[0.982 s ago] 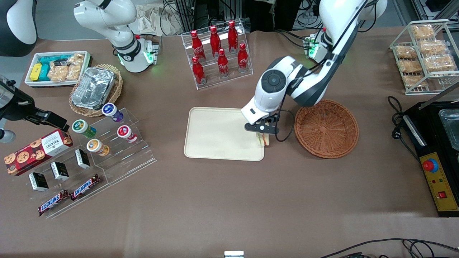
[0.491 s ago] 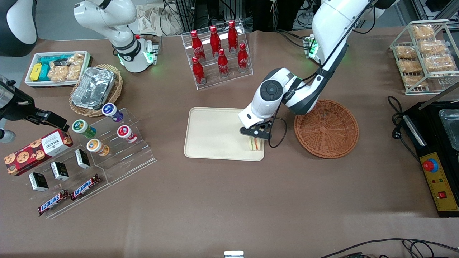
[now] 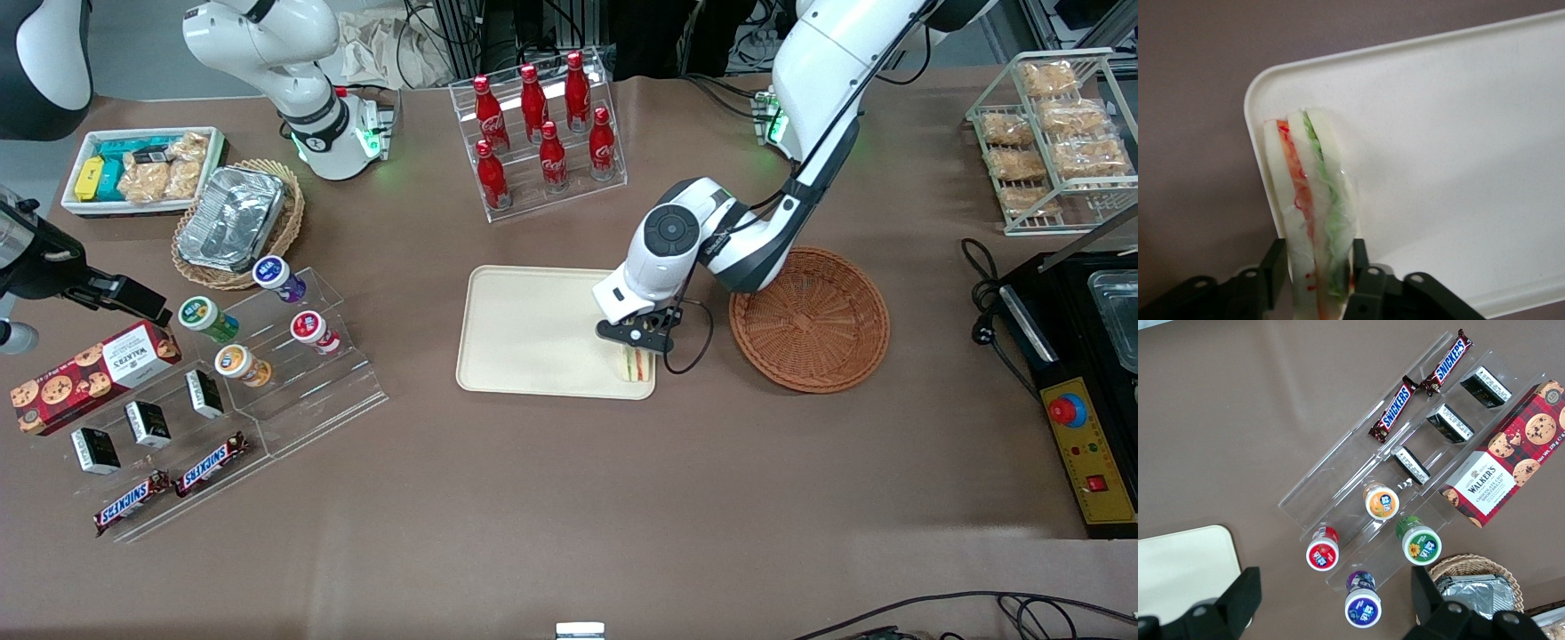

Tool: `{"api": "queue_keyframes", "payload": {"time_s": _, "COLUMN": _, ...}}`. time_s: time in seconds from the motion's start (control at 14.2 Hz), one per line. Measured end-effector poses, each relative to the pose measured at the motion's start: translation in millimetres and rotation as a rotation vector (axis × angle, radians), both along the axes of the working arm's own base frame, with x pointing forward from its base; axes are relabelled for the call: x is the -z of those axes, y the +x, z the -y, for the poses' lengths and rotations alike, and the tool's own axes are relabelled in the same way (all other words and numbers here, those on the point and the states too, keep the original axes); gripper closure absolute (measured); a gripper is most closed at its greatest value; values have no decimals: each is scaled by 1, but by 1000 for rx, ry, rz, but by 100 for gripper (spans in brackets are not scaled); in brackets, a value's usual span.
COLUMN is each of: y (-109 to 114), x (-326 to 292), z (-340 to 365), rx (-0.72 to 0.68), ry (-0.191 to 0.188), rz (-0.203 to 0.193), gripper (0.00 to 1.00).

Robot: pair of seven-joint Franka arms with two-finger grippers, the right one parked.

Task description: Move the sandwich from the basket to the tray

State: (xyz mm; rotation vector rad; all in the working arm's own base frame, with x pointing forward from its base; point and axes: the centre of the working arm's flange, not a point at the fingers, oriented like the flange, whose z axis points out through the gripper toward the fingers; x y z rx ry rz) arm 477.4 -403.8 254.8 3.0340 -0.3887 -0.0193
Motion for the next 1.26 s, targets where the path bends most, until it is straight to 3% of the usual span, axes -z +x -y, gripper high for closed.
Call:
{"api": "queue_keyframes", "payload": {"time_s": 0.14, "y": 6, "x": -22, "z": -6, "rx": -40, "ry": 38, "rz": -6, "gripper": 25}}
{"api": "queue_keyframes", "payload": {"time_s": 0.35, "y": 20, "x": -98, "z": -33, "rx": -83, "ry": 137, "rz": 15, "gripper": 0}}
{"api": "queue_keyframes", "payload": {"time_s": 0.56, "y": 31, "x": -187, "z": -86, "rx": -98, "ry": 194, "rz": 70, "gripper": 0}}
{"api": "queue_keyframes", "payload": {"time_s": 0.84, "y": 36, "x": -254, "z": -159, "rx": -144, "ry": 227, "rz": 98, "gripper": 0}}
{"api": "queue_keyframes", "payload": {"time_s": 0.98, "y": 39, "x": -271, "z": -193, "rx": -184, "ry": 219, "rz": 82, "gripper": 0}}
{"api": "queue_keyframes", "payload": {"time_s": 1.26, "y": 45, "x": -286, "z": -257, "rx": -193, "ry": 245, "rz": 46, "gripper": 0}}
